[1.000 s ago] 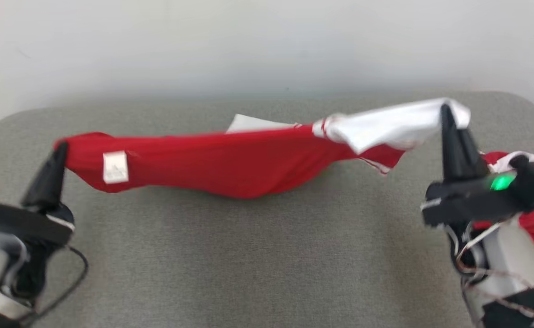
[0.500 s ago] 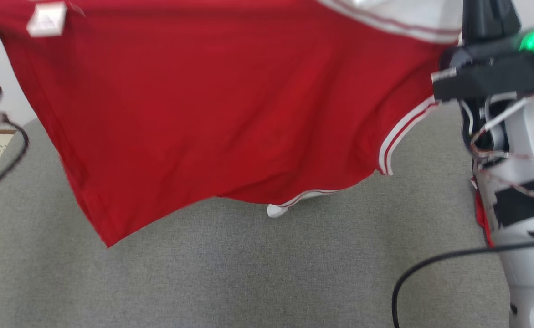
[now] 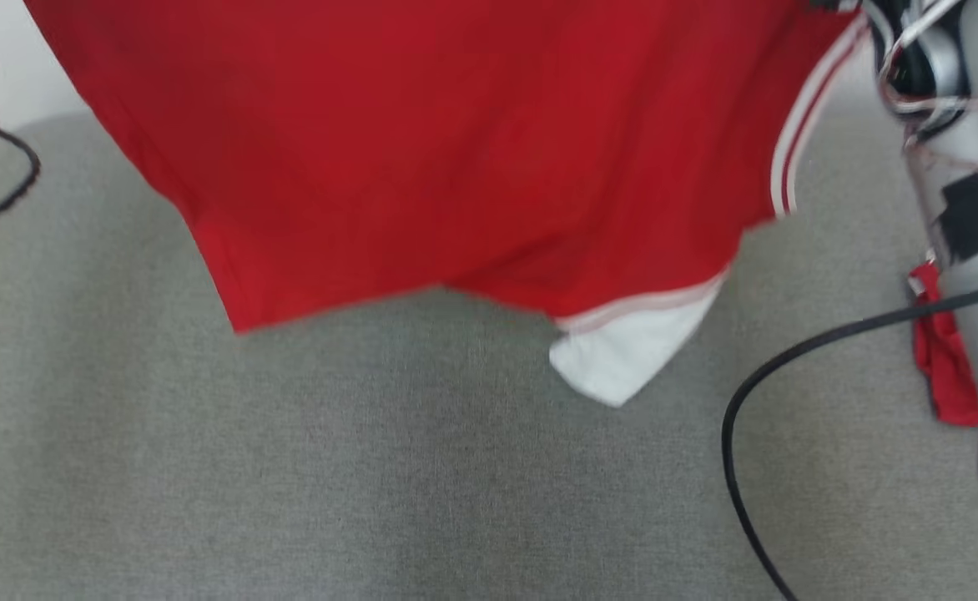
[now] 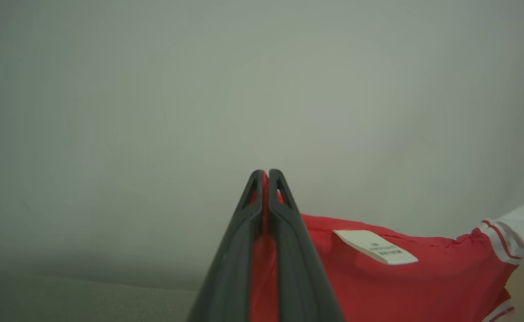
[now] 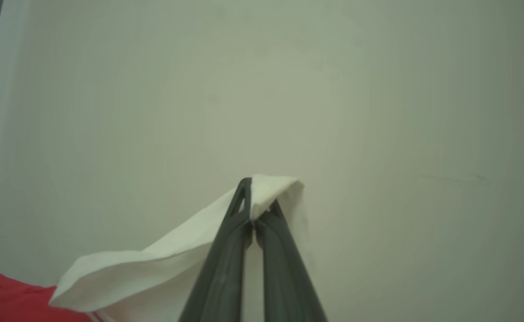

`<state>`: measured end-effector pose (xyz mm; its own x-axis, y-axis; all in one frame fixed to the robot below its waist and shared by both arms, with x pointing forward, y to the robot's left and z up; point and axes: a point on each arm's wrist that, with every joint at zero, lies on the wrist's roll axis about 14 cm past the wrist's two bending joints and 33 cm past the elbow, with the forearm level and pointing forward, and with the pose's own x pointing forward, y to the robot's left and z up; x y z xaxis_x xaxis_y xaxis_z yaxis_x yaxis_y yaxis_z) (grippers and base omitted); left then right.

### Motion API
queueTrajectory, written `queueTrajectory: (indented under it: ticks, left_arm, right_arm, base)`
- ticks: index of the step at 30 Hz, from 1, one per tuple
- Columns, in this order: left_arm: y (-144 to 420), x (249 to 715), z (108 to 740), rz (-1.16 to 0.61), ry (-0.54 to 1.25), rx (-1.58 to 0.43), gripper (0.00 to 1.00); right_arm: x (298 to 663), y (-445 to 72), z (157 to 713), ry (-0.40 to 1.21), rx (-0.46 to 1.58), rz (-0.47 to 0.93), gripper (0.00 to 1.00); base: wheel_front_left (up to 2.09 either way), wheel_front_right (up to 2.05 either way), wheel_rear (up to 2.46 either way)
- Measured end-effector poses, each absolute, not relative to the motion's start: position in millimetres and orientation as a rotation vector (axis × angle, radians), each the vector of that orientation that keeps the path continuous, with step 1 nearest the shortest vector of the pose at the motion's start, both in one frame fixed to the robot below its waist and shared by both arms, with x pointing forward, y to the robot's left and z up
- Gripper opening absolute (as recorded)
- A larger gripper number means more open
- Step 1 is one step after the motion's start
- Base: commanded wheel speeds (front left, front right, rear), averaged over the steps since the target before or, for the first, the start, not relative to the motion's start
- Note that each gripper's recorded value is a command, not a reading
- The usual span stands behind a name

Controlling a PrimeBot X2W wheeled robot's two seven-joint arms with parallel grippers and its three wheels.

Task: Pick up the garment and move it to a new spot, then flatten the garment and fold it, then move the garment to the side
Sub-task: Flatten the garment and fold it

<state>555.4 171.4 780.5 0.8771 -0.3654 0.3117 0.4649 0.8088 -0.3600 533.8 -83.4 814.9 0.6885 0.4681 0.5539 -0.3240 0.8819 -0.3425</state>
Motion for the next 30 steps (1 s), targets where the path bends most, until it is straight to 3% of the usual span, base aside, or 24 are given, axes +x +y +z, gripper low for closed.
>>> queueTrajectory:
  ticks: [17,24,30]
  left_arm:
    - [166.2,659.7,812.2,-0.360,-0.632,-0.340,0.00]
    - [148.0,694.8,741.2,-0.386,-0.520,-0.403,0.00]
    - [139.2,703.0,671.6,-0.401,-0.381,-0.470,0.00]
  right_arm:
    - [665.1,-104.5,823.6,-0.723,-0.307,0.315,0.00]
    - [702.9,-116.0,775.0,-0.659,-0.239,0.288,0.00]
    - [705.9,-132.7,703.7,-0.546,-0.155,0.302,0.00]
  base:
    - [0.00,0.00,0.00]
    - [0.00,0.00,0.00]
    - [0.00,0.00,0.00]
